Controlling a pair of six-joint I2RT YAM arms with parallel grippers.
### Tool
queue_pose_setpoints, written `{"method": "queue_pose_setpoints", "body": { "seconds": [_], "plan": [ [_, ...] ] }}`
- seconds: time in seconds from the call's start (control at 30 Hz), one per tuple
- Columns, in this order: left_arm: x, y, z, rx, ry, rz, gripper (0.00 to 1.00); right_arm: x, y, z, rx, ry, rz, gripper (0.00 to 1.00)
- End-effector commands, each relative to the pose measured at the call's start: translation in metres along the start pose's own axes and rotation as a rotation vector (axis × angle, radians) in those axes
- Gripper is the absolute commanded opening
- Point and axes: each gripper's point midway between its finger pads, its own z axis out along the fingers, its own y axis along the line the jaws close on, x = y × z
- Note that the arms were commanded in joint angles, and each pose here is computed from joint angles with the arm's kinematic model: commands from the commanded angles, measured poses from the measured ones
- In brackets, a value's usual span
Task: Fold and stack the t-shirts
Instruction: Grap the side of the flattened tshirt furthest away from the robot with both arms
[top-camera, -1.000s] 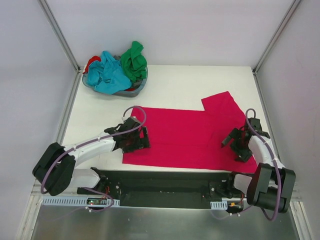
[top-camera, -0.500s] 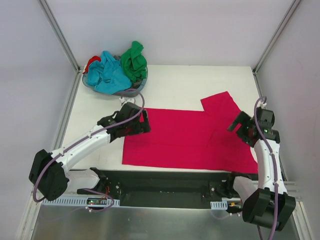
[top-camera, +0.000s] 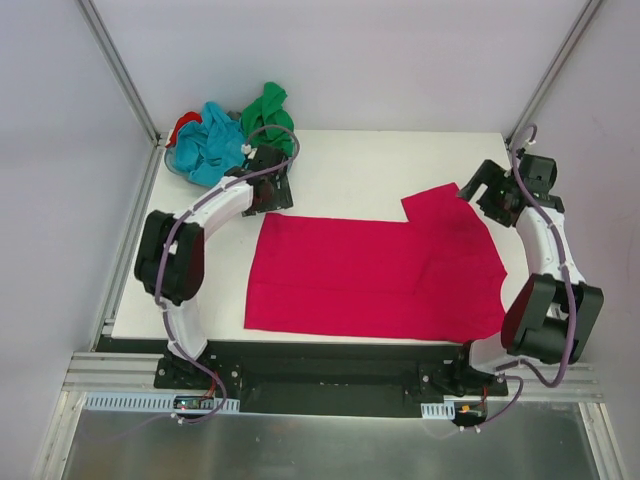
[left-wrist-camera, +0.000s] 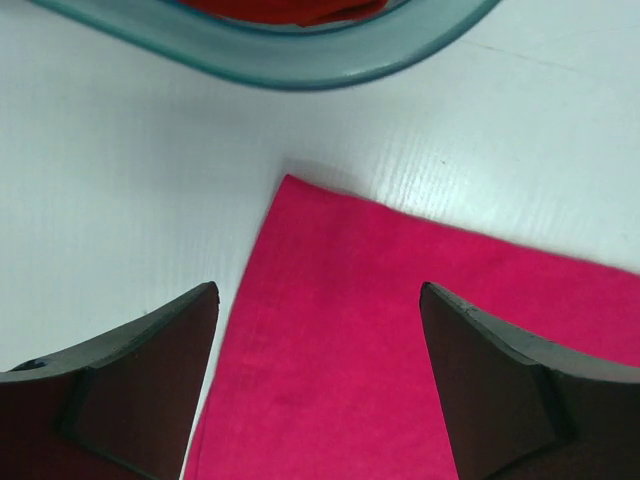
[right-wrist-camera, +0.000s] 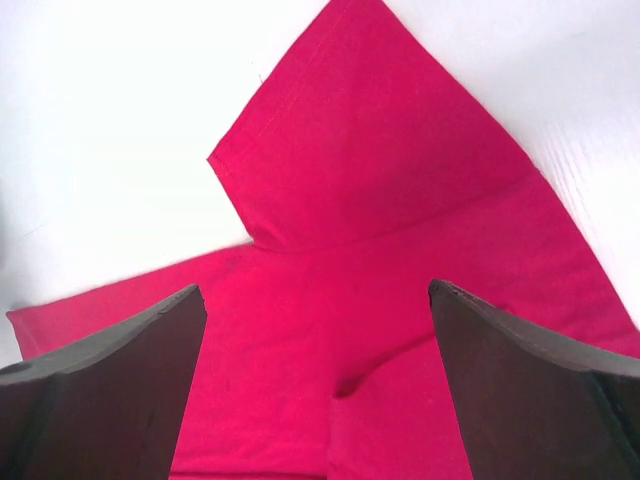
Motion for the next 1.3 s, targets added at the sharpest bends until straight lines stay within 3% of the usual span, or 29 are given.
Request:
{"method": "queue_pose_setpoints", "body": {
  "seconds": [0.0,0.13,0.43,0.73,1.1,1.2,1.27],
  "plan": [
    [-0.012,0.005,0.016,-0.045,0.021,-0.011,0.78,-0.031,0.019,0.017,-0.103,-0.039,-0.04,0.96],
    [-0.016,0.021,0.037,-0.108,0.029,-0.154,0.74,-0.024,0.014,0.03,-0.093,-0.007,-0.014,0.96],
    [-0.001,0.022,0.07,-0.153,0.071,-0.246,0.56,-0.014,0.004,0.039,-0.072,-0.001,-0.001,0.96],
    [0.004,0.02,0.07,-0.14,0.092,-0.253,0.51,-0.006,0.002,0.048,-0.077,0.022,0.038,0.96],
    [0.024,0.01,0.064,-0.072,0.176,-0.263,0.37,-0.016,0.009,0.041,-0.094,-0.007,0.042,0.96],
    [0.031,0.01,0.062,-0.066,0.195,-0.259,0.27,-0.017,0.009,0.038,-0.091,-0.015,0.044,0.96],
    [0.035,0.011,0.062,-0.067,0.21,-0.254,0.16,-0.018,0.008,0.037,-0.087,-0.018,0.046,0.96]
  ]
}}
